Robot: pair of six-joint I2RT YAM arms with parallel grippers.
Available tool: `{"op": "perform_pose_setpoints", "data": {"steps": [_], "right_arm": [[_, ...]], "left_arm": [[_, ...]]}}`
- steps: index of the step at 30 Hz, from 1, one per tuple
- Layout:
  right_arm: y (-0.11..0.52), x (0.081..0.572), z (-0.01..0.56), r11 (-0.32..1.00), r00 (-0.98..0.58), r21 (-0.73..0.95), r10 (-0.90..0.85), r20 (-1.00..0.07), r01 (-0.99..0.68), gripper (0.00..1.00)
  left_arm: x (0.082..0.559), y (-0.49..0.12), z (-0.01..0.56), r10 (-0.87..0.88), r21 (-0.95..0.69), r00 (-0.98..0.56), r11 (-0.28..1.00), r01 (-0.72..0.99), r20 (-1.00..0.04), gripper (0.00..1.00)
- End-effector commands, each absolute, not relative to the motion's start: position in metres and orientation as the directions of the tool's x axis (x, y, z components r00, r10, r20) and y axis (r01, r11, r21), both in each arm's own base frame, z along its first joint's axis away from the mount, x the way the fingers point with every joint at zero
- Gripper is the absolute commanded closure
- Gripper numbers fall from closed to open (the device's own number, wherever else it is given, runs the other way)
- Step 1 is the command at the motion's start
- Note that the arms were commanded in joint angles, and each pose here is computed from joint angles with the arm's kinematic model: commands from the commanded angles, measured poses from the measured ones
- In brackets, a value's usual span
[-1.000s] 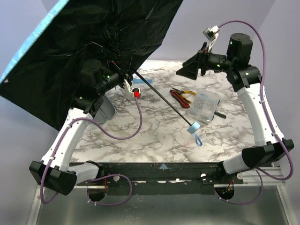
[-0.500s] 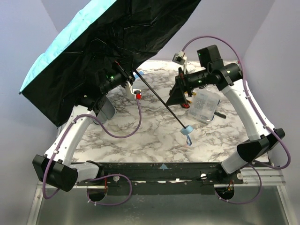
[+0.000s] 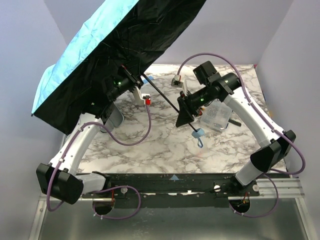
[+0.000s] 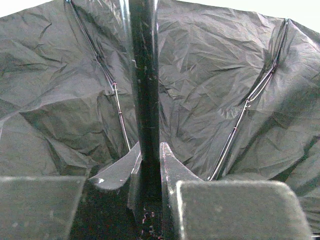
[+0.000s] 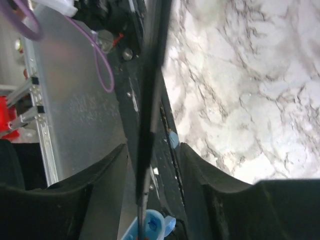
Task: Open the umbrella
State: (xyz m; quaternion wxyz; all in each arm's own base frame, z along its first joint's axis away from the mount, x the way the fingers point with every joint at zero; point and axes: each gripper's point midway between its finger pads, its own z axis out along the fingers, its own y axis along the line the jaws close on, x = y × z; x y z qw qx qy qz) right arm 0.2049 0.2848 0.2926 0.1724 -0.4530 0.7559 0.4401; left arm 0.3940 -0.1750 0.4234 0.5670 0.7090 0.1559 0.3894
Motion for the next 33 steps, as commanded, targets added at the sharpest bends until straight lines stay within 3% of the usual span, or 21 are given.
{"op": "perform_pose_setpoints", "data": {"steps": [1, 5, 11, 16, 25, 33], "right_arm": [[0.266, 0.201, 0.256, 0.257, -0.526, 0.482, -0.621, -0.582, -0.837, 0.58], [0.257, 0.195, 0.242, 0.274, -0.527, 0.476, -0.641, -0.558, -0.836, 0.74], [0.244, 0.182, 0.225, 0.267, -0.516, 0.483, -0.687, -0.512, -0.834, 0.82], [0.237, 0.174, 0.222, 0.238, -0.485, 0.479, -0.718, -0.500, -0.845, 1.00], [0.227, 0.164, 0.221, 0.220, -0.462, 0.474, -0.740, -0.488, -0.853, 1.00], [0.221, 0.159, 0.213, 0.236, -0.467, 0.471, -0.750, -0.468, -0.850, 1.00]], "left_arm": [[0.393, -0.158, 0.458, 0.697, 0.890, 0.556, -0.315, -0.330, 0.453, 1.00], [0.398, -0.147, 0.457, 0.705, 0.883, 0.533, -0.339, -0.325, 0.468, 1.00], [0.409, -0.123, 0.459, 0.734, 0.873, 0.477, -0.365, -0.325, 0.484, 1.00], [0.421, -0.100, 0.457, 0.762, 0.866, 0.415, -0.401, -0.300, 0.497, 1.00], [0.449, -0.046, 0.459, 0.820, 0.847, 0.240, -0.459, -0.269, 0.520, 0.96], [0.467, -0.005, 0.474, 0.847, 0.836, 0.099, -0.486, -0.255, 0.522, 0.86]]}}
